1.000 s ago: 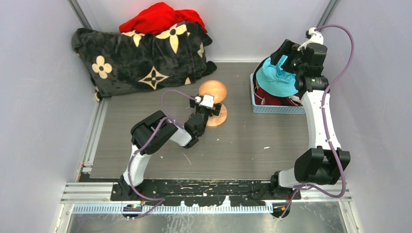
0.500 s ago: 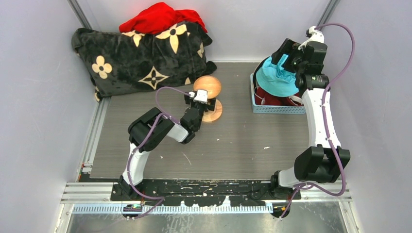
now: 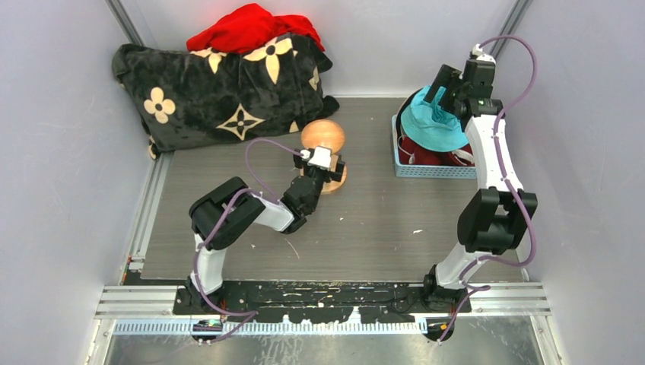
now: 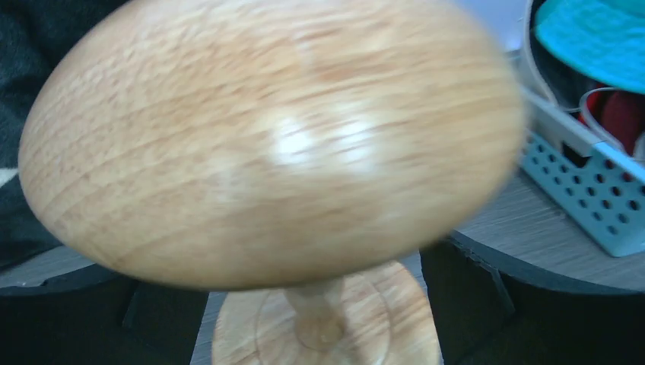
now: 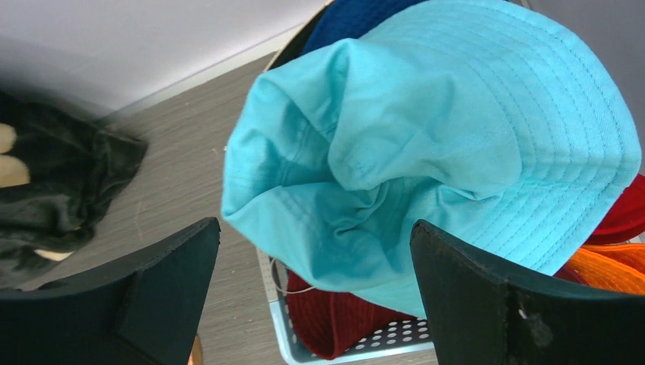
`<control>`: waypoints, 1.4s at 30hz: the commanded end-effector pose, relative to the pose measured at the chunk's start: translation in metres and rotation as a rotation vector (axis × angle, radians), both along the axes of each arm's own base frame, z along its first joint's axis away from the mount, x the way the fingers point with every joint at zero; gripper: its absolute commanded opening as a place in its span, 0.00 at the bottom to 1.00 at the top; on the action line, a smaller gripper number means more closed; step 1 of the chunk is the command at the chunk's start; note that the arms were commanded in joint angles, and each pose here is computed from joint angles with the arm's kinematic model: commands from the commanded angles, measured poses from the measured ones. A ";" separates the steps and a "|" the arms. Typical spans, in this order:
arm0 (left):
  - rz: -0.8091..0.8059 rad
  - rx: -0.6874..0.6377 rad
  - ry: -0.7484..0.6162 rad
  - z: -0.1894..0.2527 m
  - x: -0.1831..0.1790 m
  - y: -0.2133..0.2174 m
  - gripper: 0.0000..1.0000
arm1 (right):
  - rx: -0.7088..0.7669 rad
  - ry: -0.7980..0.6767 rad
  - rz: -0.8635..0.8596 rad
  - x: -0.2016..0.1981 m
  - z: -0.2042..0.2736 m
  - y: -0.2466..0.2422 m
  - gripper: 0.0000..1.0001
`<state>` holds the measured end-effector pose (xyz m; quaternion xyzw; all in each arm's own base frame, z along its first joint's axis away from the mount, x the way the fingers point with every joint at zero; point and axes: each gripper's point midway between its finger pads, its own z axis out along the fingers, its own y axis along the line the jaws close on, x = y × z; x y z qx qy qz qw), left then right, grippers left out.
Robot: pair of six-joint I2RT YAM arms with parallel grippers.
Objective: Stack the hats
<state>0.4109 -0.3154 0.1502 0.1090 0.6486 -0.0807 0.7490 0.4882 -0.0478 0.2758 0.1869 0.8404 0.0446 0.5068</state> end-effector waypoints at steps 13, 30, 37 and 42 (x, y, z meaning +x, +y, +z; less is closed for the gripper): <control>0.054 -0.005 -0.096 0.055 -0.074 -0.030 0.99 | -0.039 0.043 -0.143 0.033 -0.018 -0.040 0.65; 0.019 0.002 -0.086 0.152 -0.113 -0.031 1.00 | -0.020 -0.214 -0.145 -0.006 0.087 -0.031 0.01; 0.012 0.018 0.000 0.176 -0.110 -0.019 0.99 | 0.022 -0.390 0.004 -0.033 0.162 0.013 0.01; 0.016 -0.027 0.094 0.182 -0.100 0.008 0.99 | 0.045 -0.509 0.144 -0.052 0.216 0.050 0.01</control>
